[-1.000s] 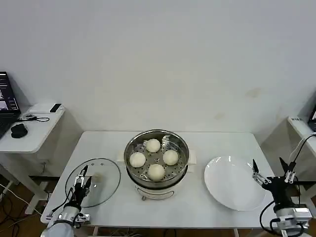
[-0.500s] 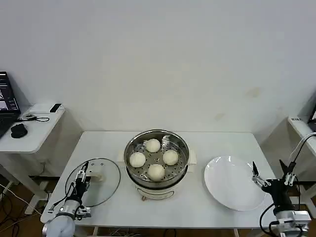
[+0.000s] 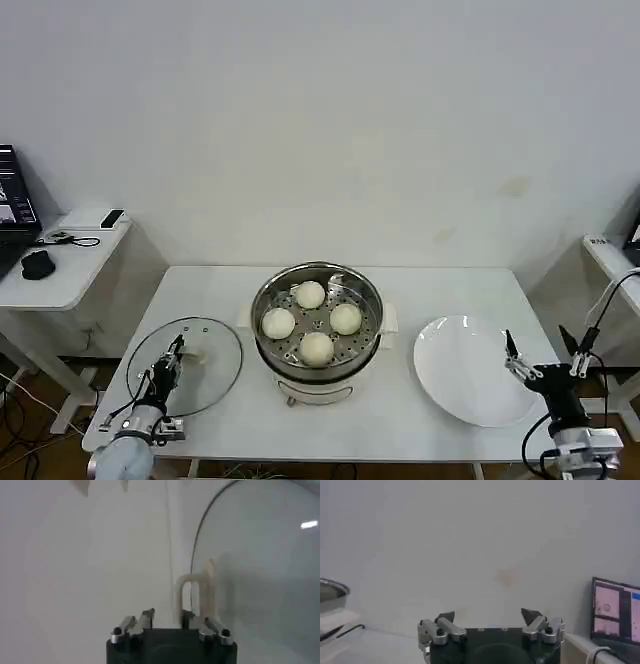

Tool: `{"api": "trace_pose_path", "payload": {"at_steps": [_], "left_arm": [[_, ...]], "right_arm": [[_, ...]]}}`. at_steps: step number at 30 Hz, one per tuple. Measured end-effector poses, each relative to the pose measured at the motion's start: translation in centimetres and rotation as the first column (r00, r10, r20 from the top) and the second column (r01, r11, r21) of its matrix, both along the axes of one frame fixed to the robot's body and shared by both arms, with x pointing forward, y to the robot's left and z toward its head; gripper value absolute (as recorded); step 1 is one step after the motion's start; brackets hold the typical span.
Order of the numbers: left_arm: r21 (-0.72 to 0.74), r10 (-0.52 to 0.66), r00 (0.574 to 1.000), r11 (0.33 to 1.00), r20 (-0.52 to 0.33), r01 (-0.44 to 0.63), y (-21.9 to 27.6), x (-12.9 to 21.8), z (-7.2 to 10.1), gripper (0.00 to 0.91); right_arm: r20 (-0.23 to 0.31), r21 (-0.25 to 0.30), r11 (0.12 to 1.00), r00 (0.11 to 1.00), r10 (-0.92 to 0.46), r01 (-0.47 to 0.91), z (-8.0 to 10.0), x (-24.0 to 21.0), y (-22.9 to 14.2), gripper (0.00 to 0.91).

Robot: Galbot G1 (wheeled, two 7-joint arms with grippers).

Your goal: Take steamed baozi put them in steamer then cover it.

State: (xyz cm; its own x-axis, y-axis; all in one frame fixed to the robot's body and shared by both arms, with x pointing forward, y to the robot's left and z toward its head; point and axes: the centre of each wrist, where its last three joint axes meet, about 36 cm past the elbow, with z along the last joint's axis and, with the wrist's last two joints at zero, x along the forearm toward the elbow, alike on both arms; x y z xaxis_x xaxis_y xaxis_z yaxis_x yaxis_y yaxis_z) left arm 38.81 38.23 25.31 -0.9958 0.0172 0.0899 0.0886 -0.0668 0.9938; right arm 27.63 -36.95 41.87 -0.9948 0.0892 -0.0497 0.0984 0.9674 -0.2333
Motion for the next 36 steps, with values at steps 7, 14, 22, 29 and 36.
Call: {"api": "trace_pose_path", "payload": {"at_steps": [7, 14, 22, 29, 36], "left_arm": [[0.003, 0.014, 0.998, 1.000, 0.059, -0.014, -0.4, -0.4, 0.6, 0.000], [0.021, 0.064, 0.990, 0.997, 0.124, -0.068, -0.5, -1.4, 2.6, 0.000], [0.050, 0.142, 0.977, 0.987, 0.159, -0.151, -1.1, -2.6, 6.9, 0.000], [0.044, 0.185, 0.966, 0.980, 0.180, -0.196, -2.1, -2.3, 11.7, 0.000], [0.020, 0.185, 0.965, 0.981, 0.183, -0.192, -4.1, -1.8, 16.2, 0.000]], "right_arm": [[-0.001, -0.002, 1.000, 1.000, 0.003, -0.003, -0.3, 0.1, 0.1, 0.907], [-0.002, -0.005, 1.000, 1.000, 0.013, -0.013, -0.3, 0.4, 0.3, 0.907], [-0.006, -0.016, 1.000, 1.000, 0.021, -0.021, -0.3, 0.4, 0.3, 0.907], [-0.011, -0.016, 1.000, 1.000, 0.023, -0.023, -0.6, 0.3, 0.5, 0.907], [-0.018, -0.027, 0.999, 0.999, 0.034, -0.035, -0.8, -0.2, 0.3, 0.907]]}}
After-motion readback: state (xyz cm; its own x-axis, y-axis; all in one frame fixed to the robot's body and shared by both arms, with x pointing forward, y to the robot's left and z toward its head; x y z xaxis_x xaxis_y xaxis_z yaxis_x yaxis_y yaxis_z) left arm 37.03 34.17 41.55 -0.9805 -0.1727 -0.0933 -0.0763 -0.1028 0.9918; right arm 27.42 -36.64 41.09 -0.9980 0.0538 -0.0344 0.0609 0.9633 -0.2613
